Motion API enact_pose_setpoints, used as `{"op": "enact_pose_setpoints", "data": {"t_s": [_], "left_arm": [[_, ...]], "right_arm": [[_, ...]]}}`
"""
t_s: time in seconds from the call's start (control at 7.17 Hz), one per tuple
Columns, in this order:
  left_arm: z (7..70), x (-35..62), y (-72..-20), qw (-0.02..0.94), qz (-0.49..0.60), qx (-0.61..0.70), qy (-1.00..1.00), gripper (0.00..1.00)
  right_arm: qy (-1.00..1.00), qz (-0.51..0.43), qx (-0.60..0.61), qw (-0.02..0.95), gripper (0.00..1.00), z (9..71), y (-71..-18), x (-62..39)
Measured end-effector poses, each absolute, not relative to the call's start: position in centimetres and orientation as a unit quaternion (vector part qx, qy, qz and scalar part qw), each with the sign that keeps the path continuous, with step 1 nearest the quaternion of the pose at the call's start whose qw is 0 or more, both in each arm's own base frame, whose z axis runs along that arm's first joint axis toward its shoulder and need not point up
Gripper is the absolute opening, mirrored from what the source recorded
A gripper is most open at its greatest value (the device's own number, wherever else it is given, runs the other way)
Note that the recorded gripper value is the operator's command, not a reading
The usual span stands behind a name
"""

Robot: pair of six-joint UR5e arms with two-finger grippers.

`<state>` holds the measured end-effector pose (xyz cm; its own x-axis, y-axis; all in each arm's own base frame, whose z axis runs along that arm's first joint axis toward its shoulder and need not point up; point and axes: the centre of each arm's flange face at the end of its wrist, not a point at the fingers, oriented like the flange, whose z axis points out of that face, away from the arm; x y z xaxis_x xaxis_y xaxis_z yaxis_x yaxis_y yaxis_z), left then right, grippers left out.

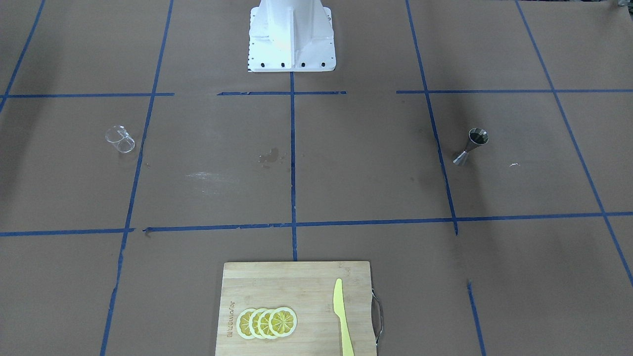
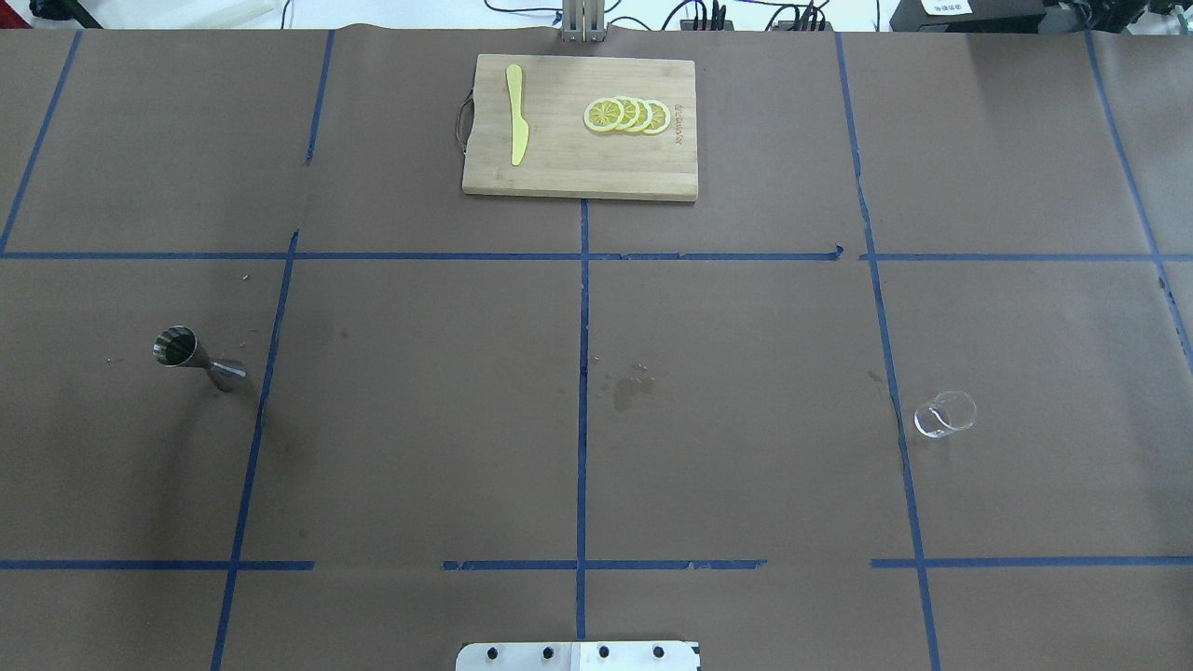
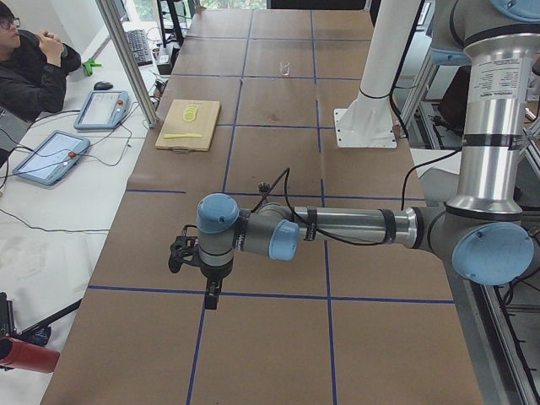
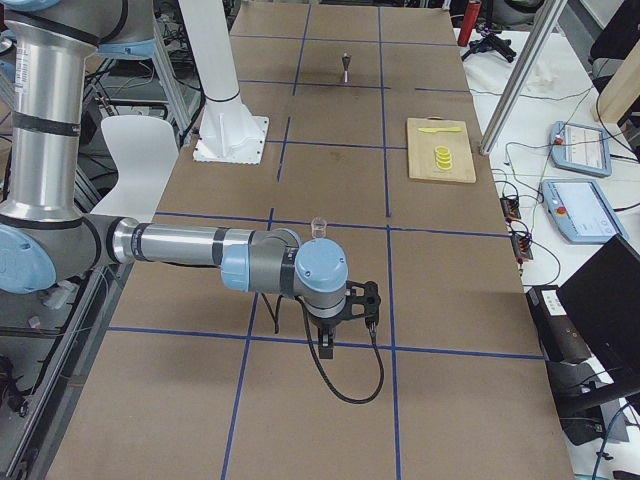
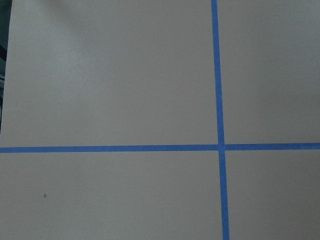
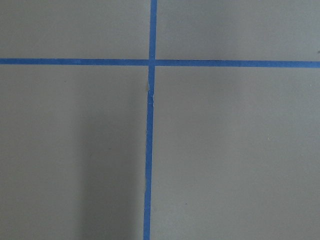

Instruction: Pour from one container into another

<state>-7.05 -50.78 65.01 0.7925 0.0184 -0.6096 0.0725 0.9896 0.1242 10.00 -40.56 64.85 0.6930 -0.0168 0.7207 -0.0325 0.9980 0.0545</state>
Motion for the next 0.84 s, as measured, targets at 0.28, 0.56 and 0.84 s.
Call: {"op": "enact_pose_setpoints", "data": {"t_s": [0.28,0.56,0.84], "left_arm": [[65.53,-6.64,-50.4,0.936,-0.014,0.06,0.346,1.0],[65.17,-6.25,-50.25,0.927,-0.015,0.056,0.371,1.0],[65.05,-6.14,-50.26,0.925,-0.015,0.055,0.375,1.0]], "right_arm": [[-0.392,0.005,0.031,0.919,1.0,64.82,-40.58,10.0],[-0.392,0.005,0.031,0.919,1.0,64.84,-40.57,10.0],[-0.392,0.005,0.029,0.919,1.0,64.97,-40.48,9.99]]}}
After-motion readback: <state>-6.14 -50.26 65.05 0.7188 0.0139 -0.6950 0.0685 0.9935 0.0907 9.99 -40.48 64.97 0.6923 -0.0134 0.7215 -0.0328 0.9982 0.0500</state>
